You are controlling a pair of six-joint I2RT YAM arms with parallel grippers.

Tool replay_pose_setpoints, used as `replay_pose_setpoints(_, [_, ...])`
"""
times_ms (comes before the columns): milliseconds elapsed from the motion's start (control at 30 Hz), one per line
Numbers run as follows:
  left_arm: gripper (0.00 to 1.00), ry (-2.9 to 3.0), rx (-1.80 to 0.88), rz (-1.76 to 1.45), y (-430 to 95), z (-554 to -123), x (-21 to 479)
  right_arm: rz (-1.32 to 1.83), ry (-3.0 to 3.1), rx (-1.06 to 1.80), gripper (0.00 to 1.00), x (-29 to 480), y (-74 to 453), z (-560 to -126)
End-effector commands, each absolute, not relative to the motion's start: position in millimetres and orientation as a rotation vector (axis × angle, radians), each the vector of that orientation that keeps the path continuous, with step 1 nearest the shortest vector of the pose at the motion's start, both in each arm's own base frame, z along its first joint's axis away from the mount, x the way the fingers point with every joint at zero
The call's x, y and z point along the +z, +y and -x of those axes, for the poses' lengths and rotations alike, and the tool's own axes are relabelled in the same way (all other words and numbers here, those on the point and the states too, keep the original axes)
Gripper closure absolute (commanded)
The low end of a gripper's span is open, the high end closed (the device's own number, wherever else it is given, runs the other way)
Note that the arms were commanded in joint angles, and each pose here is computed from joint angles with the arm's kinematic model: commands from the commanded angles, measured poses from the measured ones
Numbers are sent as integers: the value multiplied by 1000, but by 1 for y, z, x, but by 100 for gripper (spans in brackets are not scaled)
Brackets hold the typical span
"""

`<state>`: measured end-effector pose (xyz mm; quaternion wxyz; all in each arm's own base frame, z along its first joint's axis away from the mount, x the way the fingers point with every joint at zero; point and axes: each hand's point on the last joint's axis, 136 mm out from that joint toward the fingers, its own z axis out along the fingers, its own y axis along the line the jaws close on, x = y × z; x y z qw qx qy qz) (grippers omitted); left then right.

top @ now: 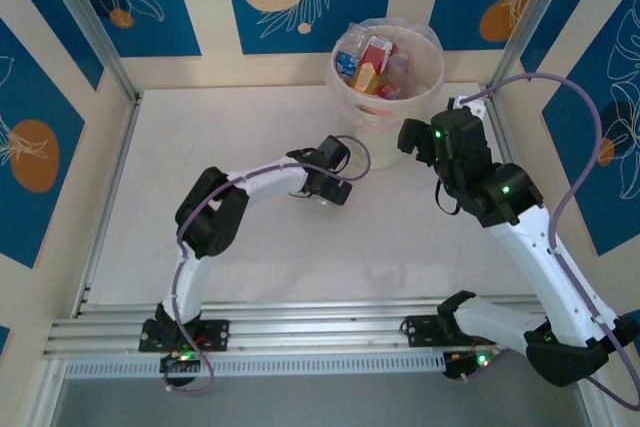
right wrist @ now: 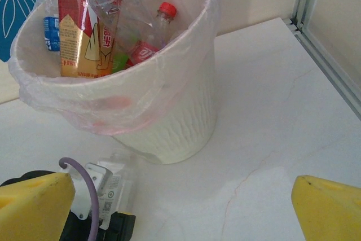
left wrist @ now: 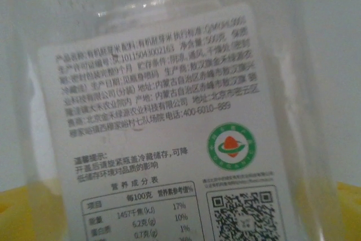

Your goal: Put the plastic bottles in the bin

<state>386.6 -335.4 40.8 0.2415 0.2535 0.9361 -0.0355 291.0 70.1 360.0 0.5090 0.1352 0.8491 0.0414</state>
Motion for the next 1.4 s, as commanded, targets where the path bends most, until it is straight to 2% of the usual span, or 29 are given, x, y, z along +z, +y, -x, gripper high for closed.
replay_pose_setpoints(0, [0, 2587, -82, -685, -329, -381, 37, -323, 2021, 101, 1, 363, 70, -290])
replay_pose_setpoints(67, [3, 2594, -81, -671, -325, -377, 34, -332, 2019, 90, 1, 361, 68, -291])
replay_pose_setpoints(267, [24, 2559, -81, -631, -313, -371, 51, -319, 2044, 114, 1, 351, 74, -291])
replay_pose_setpoints(400, [28, 2508, -112, -593, -307, -368, 73, -307, 2058, 177, 1, 346, 82, -289])
replay_pose_setpoints(833, [28, 2114, -421, -630, -302, -334, 196, -18, 2106, 716, 0, 362, 162, -265])
replay_pose_setpoints(1133, [26, 1780, -672, -804, -312, -287, 281, 120, 2083, 895, 7, 388, 194, -261])
replay_pose_setpoints(1267, [25, 1687, -711, -834, -311, -274, 301, 117, 2085, 937, 7, 399, 202, -267])
replay_pose_setpoints(1367, [25, 1614, -725, -844, -309, -268, 313, 102, 2086, 994, 12, 409, 208, -272])
